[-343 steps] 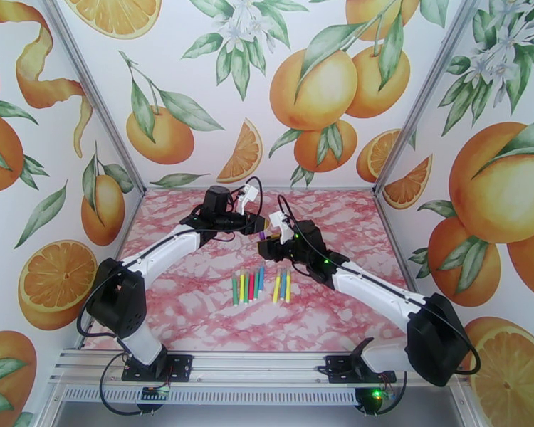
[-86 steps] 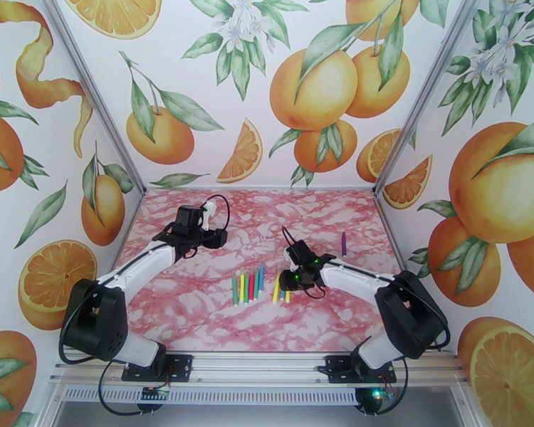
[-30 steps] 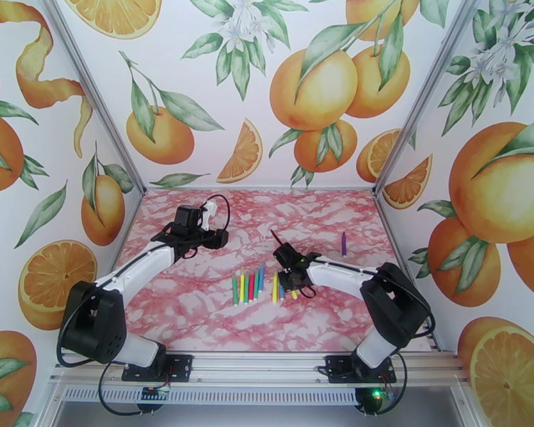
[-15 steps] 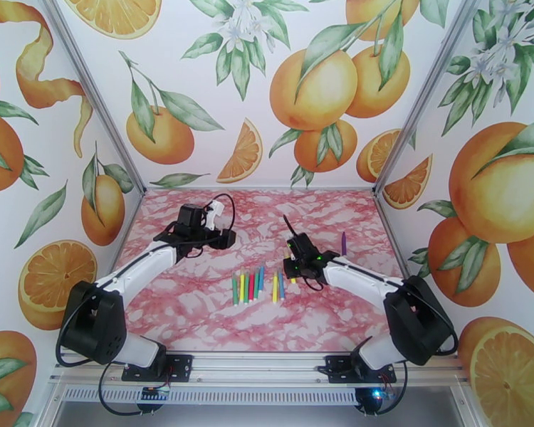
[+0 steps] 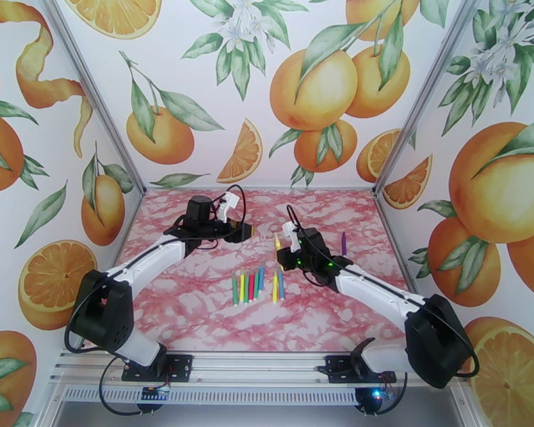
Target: Open the pen caps
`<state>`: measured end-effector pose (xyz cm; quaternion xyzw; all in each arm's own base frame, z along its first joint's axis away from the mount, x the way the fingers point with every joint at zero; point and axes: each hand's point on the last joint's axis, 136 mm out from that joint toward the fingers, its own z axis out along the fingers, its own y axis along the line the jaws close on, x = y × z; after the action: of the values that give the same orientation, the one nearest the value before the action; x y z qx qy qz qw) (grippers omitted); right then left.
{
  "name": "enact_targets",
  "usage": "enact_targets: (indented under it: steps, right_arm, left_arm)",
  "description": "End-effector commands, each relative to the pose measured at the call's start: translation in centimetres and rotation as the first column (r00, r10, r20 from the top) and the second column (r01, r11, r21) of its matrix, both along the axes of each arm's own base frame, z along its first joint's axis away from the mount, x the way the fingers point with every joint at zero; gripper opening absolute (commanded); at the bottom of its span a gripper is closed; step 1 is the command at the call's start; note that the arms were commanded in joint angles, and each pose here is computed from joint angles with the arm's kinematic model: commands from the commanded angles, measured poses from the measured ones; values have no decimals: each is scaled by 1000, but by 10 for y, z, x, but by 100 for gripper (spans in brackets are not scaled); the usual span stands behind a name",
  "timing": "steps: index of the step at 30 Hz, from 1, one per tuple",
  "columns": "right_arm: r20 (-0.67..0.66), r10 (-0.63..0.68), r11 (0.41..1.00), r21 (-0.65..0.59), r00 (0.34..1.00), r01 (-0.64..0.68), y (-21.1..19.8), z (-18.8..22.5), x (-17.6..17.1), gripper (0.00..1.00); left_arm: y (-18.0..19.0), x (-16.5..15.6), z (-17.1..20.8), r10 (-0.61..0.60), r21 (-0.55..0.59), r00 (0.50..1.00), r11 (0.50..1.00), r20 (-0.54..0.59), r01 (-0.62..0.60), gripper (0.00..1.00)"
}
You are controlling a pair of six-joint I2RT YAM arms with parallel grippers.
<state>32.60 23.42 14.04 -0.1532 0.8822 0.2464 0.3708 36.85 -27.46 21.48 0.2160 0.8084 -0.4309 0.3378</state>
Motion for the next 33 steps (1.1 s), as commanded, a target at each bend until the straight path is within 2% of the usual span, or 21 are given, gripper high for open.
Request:
enact_targets:
  steps: [1, 11, 22, 33]
  right_arm:
    - [87, 47, 997, 64, 995, -53, 11, 25, 3, 15]
    - [159, 88, 990, 96, 983, -104, 27, 45, 5, 15]
    - [214, 121, 982, 119, 969, -148, 41, 62, 6, 16]
    - [234, 154, 974, 129, 960, -188, 53, 69, 7, 16]
  left_arm:
    - [-21, -3, 32, -81, -87, 995, 993, 54, 85, 78]
    - [-43, -5, 30, -113, -116, 993, 987, 24, 115, 77]
    - [-47, 1, 26, -92, -116, 996, 989, -1, 91, 75]
    - [-60, 0, 23, -127, -124, 992, 985, -21, 123, 66]
